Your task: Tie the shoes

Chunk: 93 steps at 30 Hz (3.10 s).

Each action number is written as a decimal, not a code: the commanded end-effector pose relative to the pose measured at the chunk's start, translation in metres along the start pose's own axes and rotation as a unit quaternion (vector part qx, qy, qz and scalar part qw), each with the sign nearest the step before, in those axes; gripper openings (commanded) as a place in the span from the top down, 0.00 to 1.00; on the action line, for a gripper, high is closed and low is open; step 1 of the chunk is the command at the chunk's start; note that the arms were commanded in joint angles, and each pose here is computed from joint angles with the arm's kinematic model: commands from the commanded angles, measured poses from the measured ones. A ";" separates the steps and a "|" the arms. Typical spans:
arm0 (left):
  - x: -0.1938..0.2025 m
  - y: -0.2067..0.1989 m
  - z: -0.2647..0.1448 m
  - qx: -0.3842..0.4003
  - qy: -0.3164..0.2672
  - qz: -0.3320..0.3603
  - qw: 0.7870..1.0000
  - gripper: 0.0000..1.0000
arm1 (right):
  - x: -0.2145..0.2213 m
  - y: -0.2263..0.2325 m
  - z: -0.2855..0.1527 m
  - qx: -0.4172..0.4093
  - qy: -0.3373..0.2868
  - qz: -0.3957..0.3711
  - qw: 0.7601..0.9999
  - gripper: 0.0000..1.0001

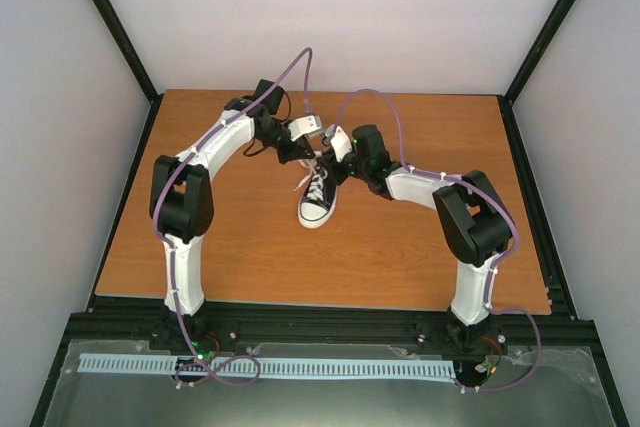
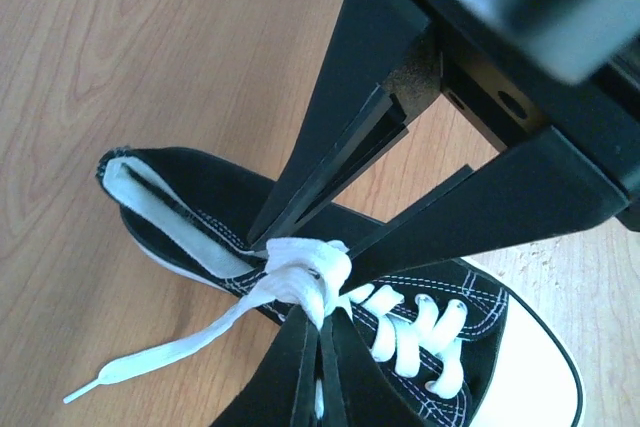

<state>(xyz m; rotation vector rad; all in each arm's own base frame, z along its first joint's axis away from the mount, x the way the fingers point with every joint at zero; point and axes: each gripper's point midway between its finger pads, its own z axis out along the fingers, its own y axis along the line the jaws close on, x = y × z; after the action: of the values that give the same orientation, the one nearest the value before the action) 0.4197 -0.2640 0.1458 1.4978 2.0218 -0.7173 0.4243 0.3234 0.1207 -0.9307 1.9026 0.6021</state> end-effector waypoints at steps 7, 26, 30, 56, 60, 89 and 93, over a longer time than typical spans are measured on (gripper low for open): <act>0.005 0.012 0.000 -0.019 0.023 -0.036 0.999 0.99 | -0.006 -0.004 -0.029 0.000 -0.056 0.026 0.998 0.78; 0.017 0.014 -0.011 -0.026 0.036 -0.065 0.997 0.99 | -0.019 0.026 0.003 -0.077 -0.084 0.035 0.993 0.83; 0.016 0.011 -0.011 -0.019 0.033 -0.062 0.997 0.99 | -0.018 0.017 0.012 -0.065 -0.082 0.045 0.993 0.84; 0.005 -0.001 -0.006 0.034 0.008 -0.074 0.997 0.99 | -0.008 0.008 0.029 -0.060 -0.087 0.073 0.992 0.84; 0.013 -0.006 0.000 0.053 0.017 -0.083 0.995 0.99 | -0.009 0.008 0.027 -0.057 -0.090 0.073 0.992 0.94; 0.032 0.016 0.005 0.017 0.018 -0.124 0.992 0.99 | 0.018 0.063 -0.050 -0.140 0.090 0.189 0.968 0.97; 0.034 0.003 0.002 0.040 0.029 -0.109 0.993 0.43 | 0.030 0.061 -0.054 -0.122 0.127 0.211 0.961 0.97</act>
<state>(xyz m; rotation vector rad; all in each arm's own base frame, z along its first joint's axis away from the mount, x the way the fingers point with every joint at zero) 0.4099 -0.2489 0.1151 1.3411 2.2747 -0.8926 0.3606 0.3198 0.1212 -0.8150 2.1787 0.9880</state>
